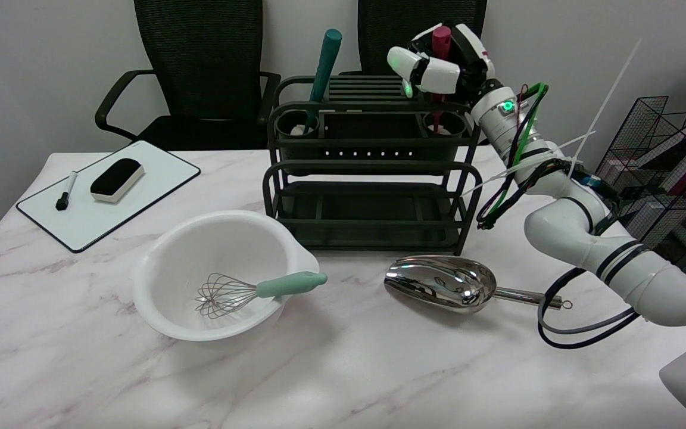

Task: Pick up the pink sponge bottle brush.

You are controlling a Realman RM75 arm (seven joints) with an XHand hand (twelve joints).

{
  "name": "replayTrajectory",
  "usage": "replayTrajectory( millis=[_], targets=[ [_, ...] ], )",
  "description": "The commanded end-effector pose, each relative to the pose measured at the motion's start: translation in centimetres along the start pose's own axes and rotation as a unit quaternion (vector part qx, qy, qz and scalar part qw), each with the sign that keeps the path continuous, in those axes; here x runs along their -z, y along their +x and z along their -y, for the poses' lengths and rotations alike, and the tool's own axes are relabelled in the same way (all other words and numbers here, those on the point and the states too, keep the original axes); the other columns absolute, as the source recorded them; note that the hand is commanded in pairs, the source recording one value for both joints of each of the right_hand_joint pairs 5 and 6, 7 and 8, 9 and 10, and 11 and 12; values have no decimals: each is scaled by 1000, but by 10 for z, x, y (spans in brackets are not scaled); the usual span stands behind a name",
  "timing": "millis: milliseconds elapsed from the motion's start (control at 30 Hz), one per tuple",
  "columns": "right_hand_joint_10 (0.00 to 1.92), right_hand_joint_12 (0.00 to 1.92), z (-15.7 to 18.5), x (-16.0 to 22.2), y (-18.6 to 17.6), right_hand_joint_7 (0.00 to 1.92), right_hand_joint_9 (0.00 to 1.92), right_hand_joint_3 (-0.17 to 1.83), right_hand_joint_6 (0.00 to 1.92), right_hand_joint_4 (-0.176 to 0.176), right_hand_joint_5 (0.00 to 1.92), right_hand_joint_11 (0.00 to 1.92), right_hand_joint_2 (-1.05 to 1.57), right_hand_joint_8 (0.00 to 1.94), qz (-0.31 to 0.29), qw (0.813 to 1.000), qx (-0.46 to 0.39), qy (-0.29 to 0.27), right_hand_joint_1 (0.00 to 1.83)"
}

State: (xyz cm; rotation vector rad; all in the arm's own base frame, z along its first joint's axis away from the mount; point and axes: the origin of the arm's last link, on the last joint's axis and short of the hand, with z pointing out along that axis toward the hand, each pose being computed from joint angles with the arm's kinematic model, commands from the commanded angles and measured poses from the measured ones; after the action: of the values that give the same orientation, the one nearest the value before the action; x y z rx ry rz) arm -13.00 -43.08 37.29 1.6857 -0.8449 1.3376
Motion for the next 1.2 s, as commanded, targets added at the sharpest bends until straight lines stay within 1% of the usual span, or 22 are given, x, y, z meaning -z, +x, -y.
replayTrajectory(
  millis=[33, 267, 500, 667, 867, 1000, 1200],
  targets=[
    [1711, 1494, -2, -1, 2, 1665, 1711, 750, 1869, 0, 1869, 1494, 777, 1665, -5, 1000, 0, -3, 1082],
    [1725, 1531, 0, -5, 4, 1682, 1725, 762, 1905, 0, 1905, 1531, 827, 1682, -7, 1000, 0, 1, 1057],
    [1741, 1547, 4, -10, 5, 1691, 1741, 765, 1898, 0, 1898, 1547, 845, 1691, -11, 1000, -1, 9, 1045],
    [1777, 1577, 6, -11, 7, 1768, 1777, 774, 1866, 0, 1866, 1577, 865, 1768, -14, 1000, -1, 11, 1032],
    [1838, 1637, 5, -11, 10, 1886, 1838, 799, 1920, 0, 1920, 1637, 896, 1886, -17, 1000, 0, 11, 1021],
    [1862, 1669, 3, -10, 11, 1920, 1862, 802, 1920, 0, 1920, 1669, 871, 1920, -21, 1000, -4, 11, 1032],
    [1901, 1732, 1, -10, 10, 1920, 1901, 808, 1920, 0, 1920, 1732, 858, 1920, -22, 1000, -6, 7, 1036]
  ],
)
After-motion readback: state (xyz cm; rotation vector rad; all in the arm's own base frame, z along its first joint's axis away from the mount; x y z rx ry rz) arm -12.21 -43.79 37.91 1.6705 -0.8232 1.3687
